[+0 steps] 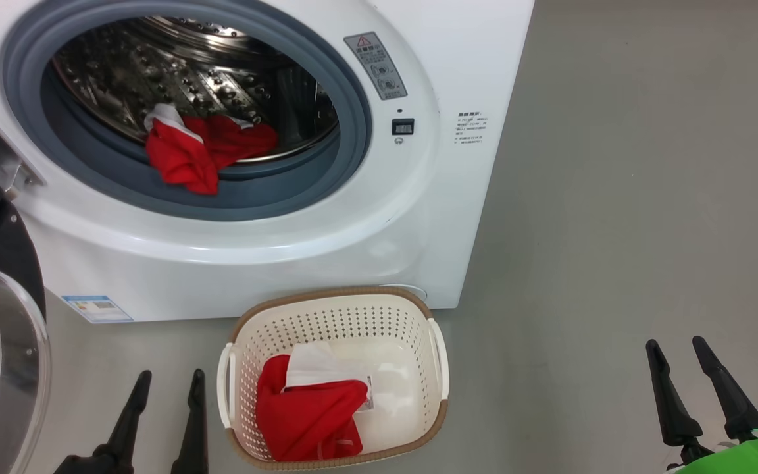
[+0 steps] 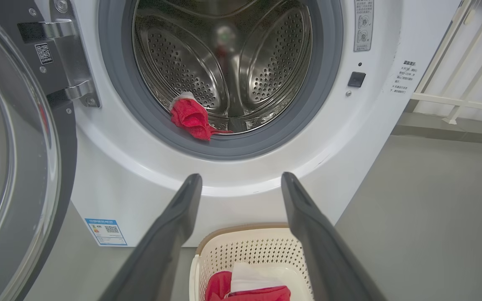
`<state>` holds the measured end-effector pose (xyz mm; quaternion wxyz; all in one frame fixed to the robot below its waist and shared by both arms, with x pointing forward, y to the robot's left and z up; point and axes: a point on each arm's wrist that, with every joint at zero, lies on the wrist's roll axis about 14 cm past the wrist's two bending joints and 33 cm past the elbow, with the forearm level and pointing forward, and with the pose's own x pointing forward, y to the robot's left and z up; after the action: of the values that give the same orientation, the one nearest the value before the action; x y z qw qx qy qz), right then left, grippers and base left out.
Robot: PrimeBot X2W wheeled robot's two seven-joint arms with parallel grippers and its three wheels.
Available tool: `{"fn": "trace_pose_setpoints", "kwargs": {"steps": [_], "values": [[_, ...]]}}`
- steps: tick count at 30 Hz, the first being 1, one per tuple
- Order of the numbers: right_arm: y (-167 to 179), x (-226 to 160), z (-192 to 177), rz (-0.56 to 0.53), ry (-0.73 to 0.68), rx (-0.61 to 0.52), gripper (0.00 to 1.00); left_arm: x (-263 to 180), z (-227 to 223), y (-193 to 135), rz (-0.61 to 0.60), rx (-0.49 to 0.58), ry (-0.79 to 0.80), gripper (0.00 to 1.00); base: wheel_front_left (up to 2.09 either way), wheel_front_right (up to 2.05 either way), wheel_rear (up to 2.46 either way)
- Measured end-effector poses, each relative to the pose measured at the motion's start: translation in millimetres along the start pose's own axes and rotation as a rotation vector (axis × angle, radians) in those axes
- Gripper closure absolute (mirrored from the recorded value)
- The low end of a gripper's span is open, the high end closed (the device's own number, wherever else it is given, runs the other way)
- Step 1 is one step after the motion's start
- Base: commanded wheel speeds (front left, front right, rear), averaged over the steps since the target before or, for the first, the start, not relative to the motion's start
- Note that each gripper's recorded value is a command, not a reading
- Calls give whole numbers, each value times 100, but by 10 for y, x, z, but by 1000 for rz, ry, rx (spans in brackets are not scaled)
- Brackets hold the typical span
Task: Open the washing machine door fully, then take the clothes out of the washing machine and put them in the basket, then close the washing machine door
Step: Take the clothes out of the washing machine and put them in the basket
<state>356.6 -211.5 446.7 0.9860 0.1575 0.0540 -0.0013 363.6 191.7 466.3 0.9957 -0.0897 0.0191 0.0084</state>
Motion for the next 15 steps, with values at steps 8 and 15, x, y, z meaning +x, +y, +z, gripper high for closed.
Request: {"fn": "trace_pose_setpoints", "kwargs": {"steps": [8, 15], "values": [[-7, 38, -67, -6, 19, 6, 0, 39, -76, -12, 1, -2, 23, 0, 0, 0, 0], [40, 195, -87, 4, 19, 15, 0, 309, -107, -98, -22, -2, 27, 0, 0, 0, 0]]}}
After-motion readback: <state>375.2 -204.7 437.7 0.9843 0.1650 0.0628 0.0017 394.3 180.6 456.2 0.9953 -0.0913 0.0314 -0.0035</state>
